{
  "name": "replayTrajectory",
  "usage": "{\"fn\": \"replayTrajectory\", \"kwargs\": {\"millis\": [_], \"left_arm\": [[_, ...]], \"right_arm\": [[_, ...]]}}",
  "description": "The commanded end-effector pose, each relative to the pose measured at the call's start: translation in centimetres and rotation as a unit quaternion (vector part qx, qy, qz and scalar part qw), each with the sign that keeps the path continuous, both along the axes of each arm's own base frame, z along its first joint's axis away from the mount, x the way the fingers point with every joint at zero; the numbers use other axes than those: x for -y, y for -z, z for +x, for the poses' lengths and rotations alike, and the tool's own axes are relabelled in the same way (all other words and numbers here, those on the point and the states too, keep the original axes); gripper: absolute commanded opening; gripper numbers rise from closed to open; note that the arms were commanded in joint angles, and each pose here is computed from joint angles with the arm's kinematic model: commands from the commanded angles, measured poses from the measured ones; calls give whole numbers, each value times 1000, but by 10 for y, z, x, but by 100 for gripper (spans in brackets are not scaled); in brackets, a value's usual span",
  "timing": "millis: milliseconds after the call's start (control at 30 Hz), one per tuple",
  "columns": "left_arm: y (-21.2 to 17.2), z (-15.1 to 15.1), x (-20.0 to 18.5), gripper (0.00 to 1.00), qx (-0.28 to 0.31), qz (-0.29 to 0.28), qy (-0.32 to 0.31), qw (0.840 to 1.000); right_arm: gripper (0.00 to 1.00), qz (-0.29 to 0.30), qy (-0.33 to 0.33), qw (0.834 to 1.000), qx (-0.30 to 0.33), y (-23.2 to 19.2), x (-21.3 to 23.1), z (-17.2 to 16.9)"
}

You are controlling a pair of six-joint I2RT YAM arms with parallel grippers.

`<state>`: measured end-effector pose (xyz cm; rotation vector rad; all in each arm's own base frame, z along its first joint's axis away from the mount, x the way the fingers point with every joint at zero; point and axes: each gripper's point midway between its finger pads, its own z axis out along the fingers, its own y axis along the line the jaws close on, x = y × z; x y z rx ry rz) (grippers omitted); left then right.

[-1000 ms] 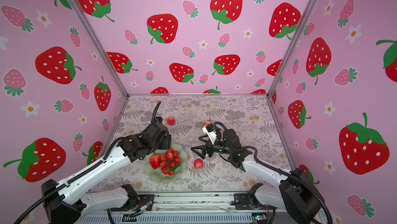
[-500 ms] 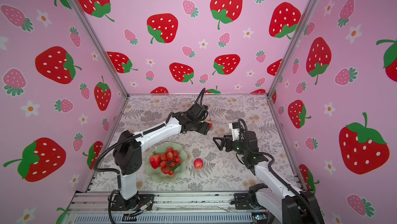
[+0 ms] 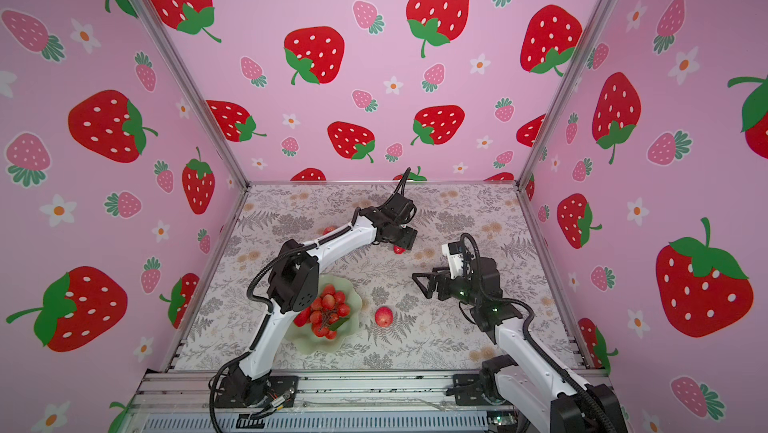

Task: Place and organize the fake fruits in the fruit bowl
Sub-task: 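Reach the left gripper to the large pale-red strawberry and grasp it, then carry the strawberry into the green bowl and release it with the left gripper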

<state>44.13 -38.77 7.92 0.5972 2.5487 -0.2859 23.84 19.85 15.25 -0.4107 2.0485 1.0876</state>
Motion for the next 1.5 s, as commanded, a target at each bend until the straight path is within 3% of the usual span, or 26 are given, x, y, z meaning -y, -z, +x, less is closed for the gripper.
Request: {"fn": "replayTrajectory", "kwargs": {"millis": [0,600,900,1100,1367,1467], "left_arm": [[1,2,1,76,-11,-1,-6,1000],[32,22,2,69,-3,4,-32,999],[-27,15,-4,59,59,-36,-14,998],[-69,-16,-32,57,81,-48,-7,996],[-91,-98,-127,56,82,-25,-58,995],[-83,-130,-168,56,67,8,-72,995]], "right_arm": [[99,-2,-13,1000,11,-5,-2,-1],[99,-10,-22,1000,5,-4,-8,12],[99,-7,-26,1000,0,1,-10,12],[99,9,-48,999,20,-10,-15,6],[99,29,-132,987,82,-46,-61,-24],[99,43,-156,983,86,-51,-79,-33]]}}
